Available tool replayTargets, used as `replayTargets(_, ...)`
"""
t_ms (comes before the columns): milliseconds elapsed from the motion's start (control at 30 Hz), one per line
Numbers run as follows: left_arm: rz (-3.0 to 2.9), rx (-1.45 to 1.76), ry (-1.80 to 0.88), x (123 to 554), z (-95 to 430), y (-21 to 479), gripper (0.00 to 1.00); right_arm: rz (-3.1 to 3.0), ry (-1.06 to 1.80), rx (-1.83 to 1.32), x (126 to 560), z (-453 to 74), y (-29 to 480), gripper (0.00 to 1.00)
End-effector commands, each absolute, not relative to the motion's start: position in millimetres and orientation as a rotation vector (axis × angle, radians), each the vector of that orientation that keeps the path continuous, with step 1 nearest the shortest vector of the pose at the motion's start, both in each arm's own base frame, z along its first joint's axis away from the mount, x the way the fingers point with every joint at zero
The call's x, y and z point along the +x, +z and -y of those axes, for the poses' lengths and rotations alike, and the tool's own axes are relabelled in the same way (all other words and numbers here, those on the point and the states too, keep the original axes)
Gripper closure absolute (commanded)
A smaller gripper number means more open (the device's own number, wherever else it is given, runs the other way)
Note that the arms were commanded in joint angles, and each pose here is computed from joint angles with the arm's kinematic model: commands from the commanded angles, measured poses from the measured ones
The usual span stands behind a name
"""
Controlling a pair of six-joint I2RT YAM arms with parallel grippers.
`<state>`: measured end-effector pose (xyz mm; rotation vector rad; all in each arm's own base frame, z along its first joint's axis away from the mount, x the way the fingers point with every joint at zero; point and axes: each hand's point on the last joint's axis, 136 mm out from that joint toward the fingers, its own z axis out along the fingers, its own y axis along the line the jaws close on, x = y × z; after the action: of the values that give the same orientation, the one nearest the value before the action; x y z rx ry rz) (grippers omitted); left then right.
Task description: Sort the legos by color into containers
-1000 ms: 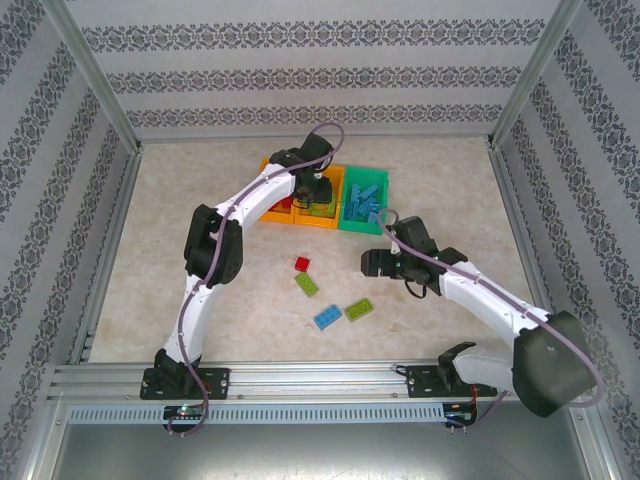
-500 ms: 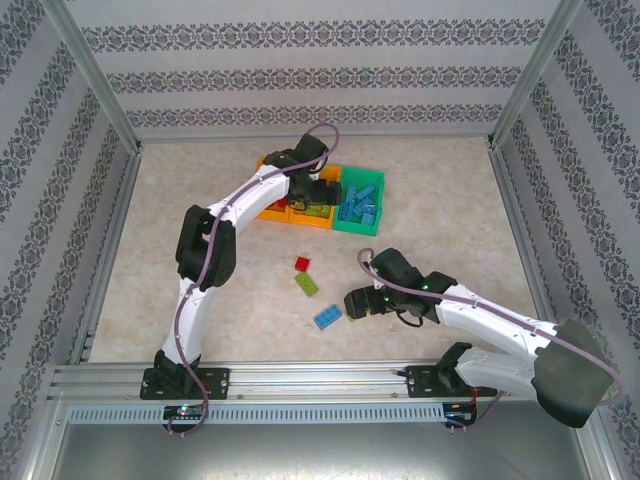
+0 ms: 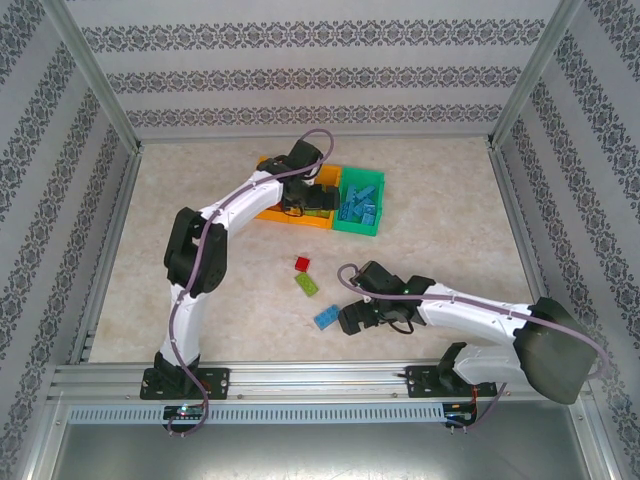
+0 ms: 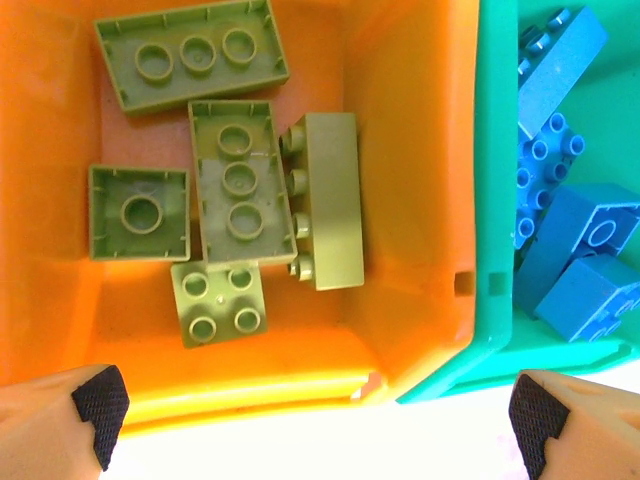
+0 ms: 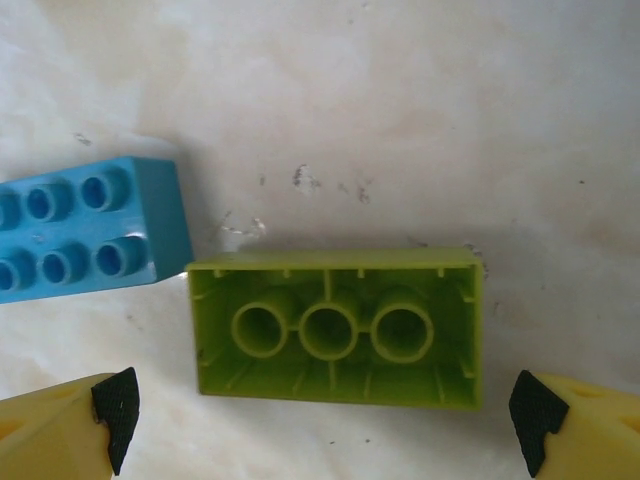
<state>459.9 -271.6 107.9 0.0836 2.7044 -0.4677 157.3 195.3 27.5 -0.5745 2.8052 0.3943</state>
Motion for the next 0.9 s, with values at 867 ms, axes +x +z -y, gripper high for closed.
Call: replayTargets(867, -2.615, -0.086, -0.503, 458.6, 230.0, 135.8, 0.00, -2.875, 0.235, -0.620, 166.2, -198.3, 21.3, 0.14)
